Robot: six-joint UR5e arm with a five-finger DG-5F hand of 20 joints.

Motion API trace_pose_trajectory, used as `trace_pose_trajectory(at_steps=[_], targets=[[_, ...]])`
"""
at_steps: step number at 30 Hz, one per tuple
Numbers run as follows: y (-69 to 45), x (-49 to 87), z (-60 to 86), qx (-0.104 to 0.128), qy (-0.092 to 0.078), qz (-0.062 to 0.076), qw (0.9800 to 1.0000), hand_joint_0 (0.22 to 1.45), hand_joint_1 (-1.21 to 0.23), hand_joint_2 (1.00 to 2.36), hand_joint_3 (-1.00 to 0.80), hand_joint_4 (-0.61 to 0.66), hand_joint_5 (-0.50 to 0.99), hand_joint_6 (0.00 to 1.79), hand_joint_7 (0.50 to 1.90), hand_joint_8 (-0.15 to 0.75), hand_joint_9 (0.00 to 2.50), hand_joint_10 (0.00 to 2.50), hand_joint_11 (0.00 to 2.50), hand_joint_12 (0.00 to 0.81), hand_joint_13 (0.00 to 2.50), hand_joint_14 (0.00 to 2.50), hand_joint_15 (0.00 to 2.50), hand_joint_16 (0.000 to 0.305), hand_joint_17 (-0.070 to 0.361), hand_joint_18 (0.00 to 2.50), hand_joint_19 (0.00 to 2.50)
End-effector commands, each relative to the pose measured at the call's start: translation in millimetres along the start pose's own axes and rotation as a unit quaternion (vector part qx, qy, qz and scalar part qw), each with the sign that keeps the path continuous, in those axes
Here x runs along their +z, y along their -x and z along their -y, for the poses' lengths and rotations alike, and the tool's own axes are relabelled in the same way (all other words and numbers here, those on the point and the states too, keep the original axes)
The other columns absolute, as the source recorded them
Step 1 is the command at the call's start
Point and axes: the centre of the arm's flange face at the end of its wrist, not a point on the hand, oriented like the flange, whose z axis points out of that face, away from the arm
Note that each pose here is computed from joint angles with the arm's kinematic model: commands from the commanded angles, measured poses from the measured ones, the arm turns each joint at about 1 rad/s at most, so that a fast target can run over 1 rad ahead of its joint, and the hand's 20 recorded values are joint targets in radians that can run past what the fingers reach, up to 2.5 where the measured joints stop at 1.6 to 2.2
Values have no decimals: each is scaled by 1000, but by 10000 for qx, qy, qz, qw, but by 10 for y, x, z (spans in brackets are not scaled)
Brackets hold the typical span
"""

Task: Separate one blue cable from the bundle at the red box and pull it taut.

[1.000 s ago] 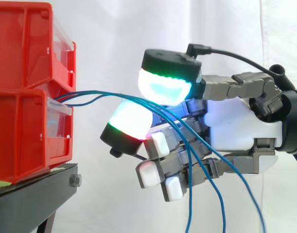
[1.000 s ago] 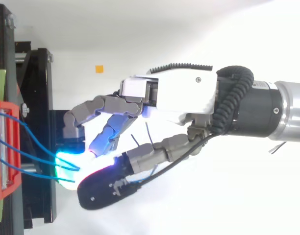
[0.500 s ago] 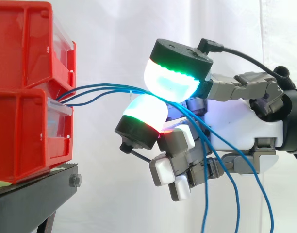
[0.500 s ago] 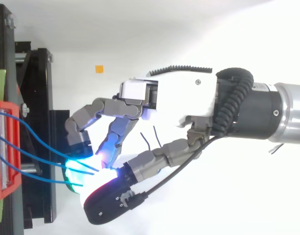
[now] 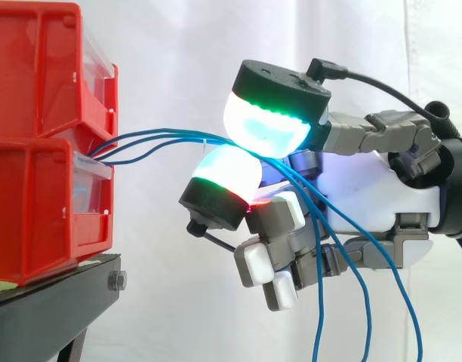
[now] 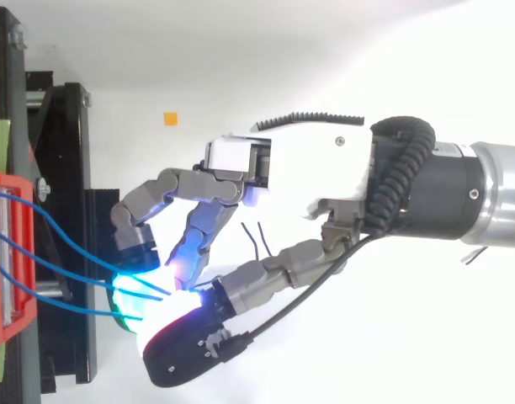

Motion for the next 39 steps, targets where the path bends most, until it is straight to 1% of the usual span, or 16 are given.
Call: trace_pose_trajectory(at_steps=[1, 9, 14, 16, 18, 22, 24, 25, 26, 28, 30, 33, 35, 36, 37, 39], targets=[[1, -4, 8, 6, -9, 0, 10000, 676, -786, 1022, -260, 105, -169, 898, 1446, 334, 1098, 28, 873, 365, 1067, 20, 531, 46, 104, 848, 712], [2, -2, 3, 13, -10, 7, 10000, 725, -808, 1014, -358, 74, -180, 900, 1499, 330, 1073, 29, 880, 365, 1052, 20, 534, 46, 104, 846, 716], [1, -8, 13, 9, -31, -3, 10000, 743, -812, 1008, -431, 52, -188, 904, 1471, 325, 1061, 28, 879, 357, 1055, 22, 546, 45, 102, 842, 709], [25, -13, 19, 4, -55, 11, 10000, 755, -857, 1000, -498, 60, -191, 905, 1475, 324, 1054, 28, 886, 357, 1057, 21, 549, 45, 101, 843, 707], [48, -13, 17, 3, -64, 25, 10000, 767, -888, 1000, -500, 76, -192, 904, 1502, 323, 1053, 29, 889, 356, 1057, 22, 547, 45, 101, 844, 700], [47, -17, 22, -1, -86, 15, 10000, 798, -926, 1000, -500, 107, -194, 907, 1477, 313, 1042, 29, 902, 352, 1058, 21, 550, 44, 99, 844, 692], [49, -19, 10, 0, -79, 16, 10000, 775, -945, 1000, -500, 146, -193, 907, 1427, 310, 1040, 30, 904, 351, 1057, 21, 556, 44, 99, 851, 682], [49, -17, 22, -1, -87, 23, 10000, 667, -965, 1000, -500, 172, -190, 906, 1384, 306, 1044, 29, 897, 346, 1056, 22, 568, 44, 99, 846, 689], [50, -19, 11, 0, -79, 24, 10000, 577, -939, 1000, -500, 185, -188, 900, 1334, 310, 1046, 30, 893, 353, 1051, 21, 562, 44, 100, 850, 696], [49, -17, 22, -1, -87, 23, 10000, 485, -835, 1000, -500, 229, -178, 864, 1262, 333, 1065, 25, 841, 378, 1062, 20, 545, 50, 112, 870, 698], [49, -17, 22, -1, -87, 23, 10000, 465, -769, 1000, -500, 244, -167, 849, 1224, 343, 1070, 27, 810, 387, 1069, 19, 527, 52, 117, 886, 687], [62, -20, 13, -1, -87, 31, 10000, 466, -637, 1000, -500, 248, -133, 797, 1252, 348, 1088, 26, 754, 393, 1069, 20, 512, 52, 118, 886, 686], [60, -20, 13, -1, -87, 23, 10000, 503, -556, 1000, -500, 236, -120, 776, 1274, 339, 1096, 27, 755, 376, 1063, 19, 517, 50, 112, 865, 701], [60, -20, 13, -1, -87, 23, 10000, 557, -499, 1000, -500, 216, -113, 765, 1302, 329, 1107, 26, 753, 364, 1057, 20, 535, 47, 105, 838, 730], [62, -17, 6, 0, -80, 31, 10000, 603, -483, 1000, -500, 201, -112, 767, 1332, 322, 1125, 28, 766, 358, 1065, 21, 538, 45, 102, 831, 739], [50, -17, 5, 0, -79, 24, 10000, 618, -503, 1001, -492, 199, -113, 776, 1332, 327, 1137, 29, 783, 358, 1068, 22, 545, 45, 102, 831, 741]])
